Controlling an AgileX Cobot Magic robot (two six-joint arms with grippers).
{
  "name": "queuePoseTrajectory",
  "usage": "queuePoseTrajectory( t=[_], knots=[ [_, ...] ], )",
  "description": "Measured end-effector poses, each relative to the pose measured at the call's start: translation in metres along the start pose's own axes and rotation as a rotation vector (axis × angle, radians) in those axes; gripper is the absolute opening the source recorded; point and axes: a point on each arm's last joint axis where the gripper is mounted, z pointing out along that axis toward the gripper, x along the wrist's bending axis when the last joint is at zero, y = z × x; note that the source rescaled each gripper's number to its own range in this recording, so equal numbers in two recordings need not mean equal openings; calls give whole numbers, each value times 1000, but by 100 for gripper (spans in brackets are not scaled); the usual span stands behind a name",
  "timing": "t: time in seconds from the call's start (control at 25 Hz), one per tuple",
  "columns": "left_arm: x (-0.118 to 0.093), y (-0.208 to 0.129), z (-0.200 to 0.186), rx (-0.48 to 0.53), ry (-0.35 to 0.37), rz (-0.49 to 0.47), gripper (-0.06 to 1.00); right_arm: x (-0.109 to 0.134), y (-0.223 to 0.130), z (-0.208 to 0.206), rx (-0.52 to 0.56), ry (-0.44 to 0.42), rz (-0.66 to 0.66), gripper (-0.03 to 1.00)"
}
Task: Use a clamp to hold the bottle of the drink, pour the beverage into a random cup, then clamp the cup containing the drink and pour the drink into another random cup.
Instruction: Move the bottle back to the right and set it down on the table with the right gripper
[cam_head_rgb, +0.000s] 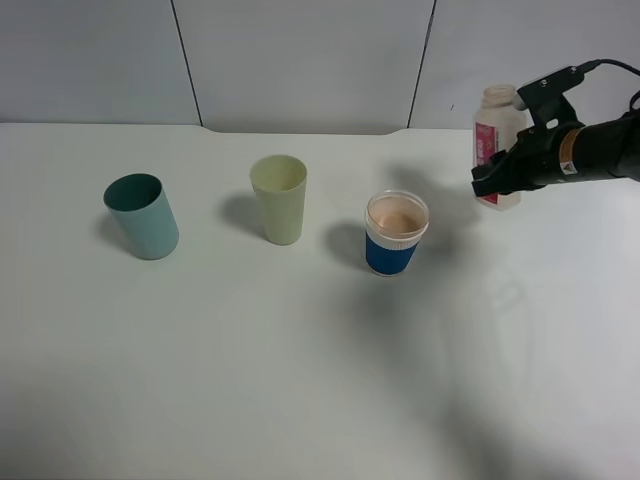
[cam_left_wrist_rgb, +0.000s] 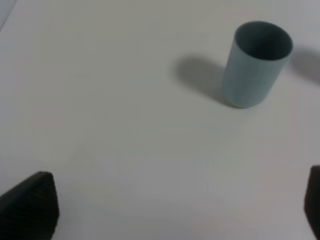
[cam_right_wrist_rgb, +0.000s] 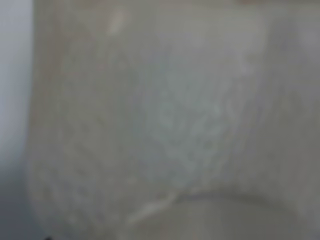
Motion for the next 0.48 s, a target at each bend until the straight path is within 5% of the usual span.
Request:
queuePoseTrajectory(
  t=[0.48],
  knots=[
    [0,0,0,0,0,0,100,-2,9,15,-224,-40,-41,0]
  ],
)
